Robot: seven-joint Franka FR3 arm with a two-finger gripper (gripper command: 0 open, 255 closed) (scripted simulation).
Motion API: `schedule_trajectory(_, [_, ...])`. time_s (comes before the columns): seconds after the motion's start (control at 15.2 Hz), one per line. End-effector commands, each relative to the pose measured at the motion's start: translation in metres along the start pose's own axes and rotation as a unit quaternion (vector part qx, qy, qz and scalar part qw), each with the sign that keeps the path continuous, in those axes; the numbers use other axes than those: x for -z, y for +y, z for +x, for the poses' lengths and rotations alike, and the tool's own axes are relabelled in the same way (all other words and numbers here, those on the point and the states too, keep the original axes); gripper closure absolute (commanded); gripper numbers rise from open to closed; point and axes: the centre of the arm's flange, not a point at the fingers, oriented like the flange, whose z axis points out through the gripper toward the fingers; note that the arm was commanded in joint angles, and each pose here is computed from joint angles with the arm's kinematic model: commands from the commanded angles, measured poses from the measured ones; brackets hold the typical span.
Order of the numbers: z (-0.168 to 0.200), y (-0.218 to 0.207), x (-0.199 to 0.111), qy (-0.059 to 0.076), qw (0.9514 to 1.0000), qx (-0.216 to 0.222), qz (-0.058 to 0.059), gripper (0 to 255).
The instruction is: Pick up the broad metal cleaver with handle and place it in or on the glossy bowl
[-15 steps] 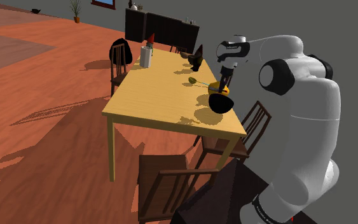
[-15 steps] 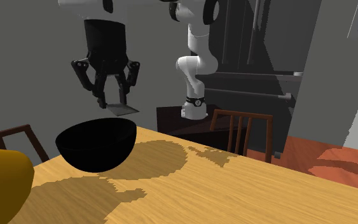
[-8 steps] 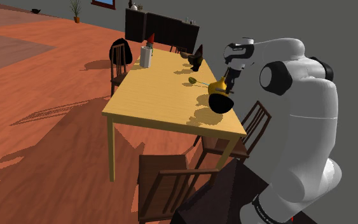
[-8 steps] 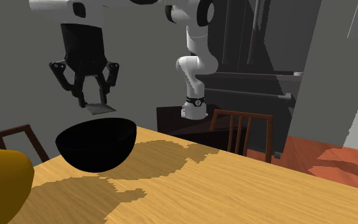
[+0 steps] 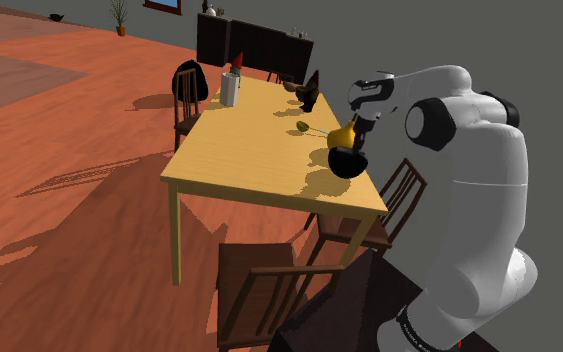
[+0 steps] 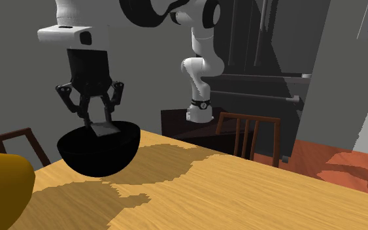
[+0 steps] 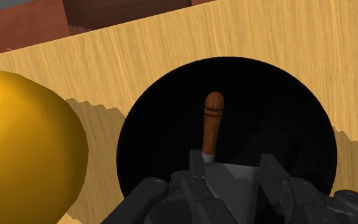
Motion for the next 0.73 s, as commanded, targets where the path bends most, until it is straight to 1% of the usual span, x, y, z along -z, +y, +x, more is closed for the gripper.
schedule_trajectory(0.0, [0.001, 0.000, -0.010, 0.000, 1.0000, 0.000, 0.000, 255])
schedule_trajectory(0.2, [0.002, 0.000, -0.026, 0.000, 1.0000, 0.000, 0.000, 255])
schedule_trajectory(0.66, [0.002, 0.000, -0.026, 0.000, 1.0000, 0.000, 0.000, 255])
